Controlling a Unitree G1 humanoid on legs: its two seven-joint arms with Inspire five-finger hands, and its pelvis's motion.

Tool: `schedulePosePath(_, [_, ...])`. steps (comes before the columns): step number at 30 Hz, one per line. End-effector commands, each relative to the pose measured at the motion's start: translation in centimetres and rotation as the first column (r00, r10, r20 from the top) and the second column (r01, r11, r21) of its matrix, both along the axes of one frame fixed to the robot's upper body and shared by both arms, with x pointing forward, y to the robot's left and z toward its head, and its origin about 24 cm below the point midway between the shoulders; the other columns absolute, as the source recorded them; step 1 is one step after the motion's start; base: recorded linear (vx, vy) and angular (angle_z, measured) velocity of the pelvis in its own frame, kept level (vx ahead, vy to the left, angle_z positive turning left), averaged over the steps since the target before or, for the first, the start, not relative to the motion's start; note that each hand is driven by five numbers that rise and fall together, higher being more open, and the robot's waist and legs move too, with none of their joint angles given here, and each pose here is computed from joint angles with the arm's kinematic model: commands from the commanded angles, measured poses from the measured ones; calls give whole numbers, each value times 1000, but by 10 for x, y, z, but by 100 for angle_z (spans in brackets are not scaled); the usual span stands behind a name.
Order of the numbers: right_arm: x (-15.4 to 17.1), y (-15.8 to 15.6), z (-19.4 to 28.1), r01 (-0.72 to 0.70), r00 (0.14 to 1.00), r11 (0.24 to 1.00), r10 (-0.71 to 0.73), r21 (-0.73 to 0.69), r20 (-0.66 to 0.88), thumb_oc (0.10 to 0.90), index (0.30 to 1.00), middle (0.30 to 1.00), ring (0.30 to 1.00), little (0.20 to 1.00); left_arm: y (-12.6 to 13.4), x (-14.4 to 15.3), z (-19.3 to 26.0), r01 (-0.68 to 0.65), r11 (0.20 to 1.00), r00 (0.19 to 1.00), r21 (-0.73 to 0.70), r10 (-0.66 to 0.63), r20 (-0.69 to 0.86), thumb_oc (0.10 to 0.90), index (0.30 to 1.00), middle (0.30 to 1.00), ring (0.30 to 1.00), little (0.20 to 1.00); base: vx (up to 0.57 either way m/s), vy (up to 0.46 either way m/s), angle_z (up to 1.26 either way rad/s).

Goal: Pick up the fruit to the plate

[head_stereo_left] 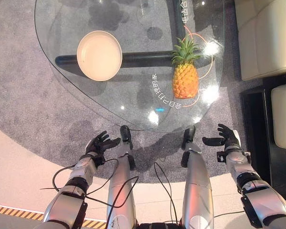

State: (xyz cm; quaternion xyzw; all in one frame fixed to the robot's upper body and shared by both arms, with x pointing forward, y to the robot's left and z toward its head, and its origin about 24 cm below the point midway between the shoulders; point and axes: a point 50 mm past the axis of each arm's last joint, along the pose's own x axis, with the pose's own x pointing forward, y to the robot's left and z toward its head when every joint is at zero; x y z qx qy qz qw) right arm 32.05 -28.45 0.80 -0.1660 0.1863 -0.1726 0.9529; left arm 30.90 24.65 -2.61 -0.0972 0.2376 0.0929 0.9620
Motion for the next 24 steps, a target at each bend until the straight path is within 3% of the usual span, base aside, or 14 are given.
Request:
schedulePosePath(1, [-5,-13,7,53,997,998,-51,-21,65,800,900,900,900,900,37,-8,9,-82,991,997,109,81,14,800,900,900,900,900,0,0,0])
schedulePosePath(6, [-5,-17,13,105,989,994,-100,-37,110,800,900,900,900,900,37,-8,8,-70,991,998,117,69,14,800,900,900,900,900,0,0,0])
schedulePosePath(9, [-8,-33,25,257,948,966,-243,-39,207,800,900,900,900,900,36,-10,6,-56,991,998,125,55,10,800,900,900,900,900,0,0,0])
schedulePosePath(14, [-10,-53,60,463,797,886,-434,36,420,800,900,900,900,900,33,-13,2,-53,990,999,128,53,7,800,900,900,900,900,0,0,0])
schedulePosePath(20, [1,-39,109,484,642,867,-446,122,623,800,900,900,900,900,31,-14,0,-48,990,999,133,47,7,800,900,900,900,900,0,0,0])
schedulePosePath(24, [6,-17,136,392,575,907,-373,156,728,800,900,900,900,900,28,-16,-2,-50,990,999,128,49,9,800,900,900,900,900,0,0,0])
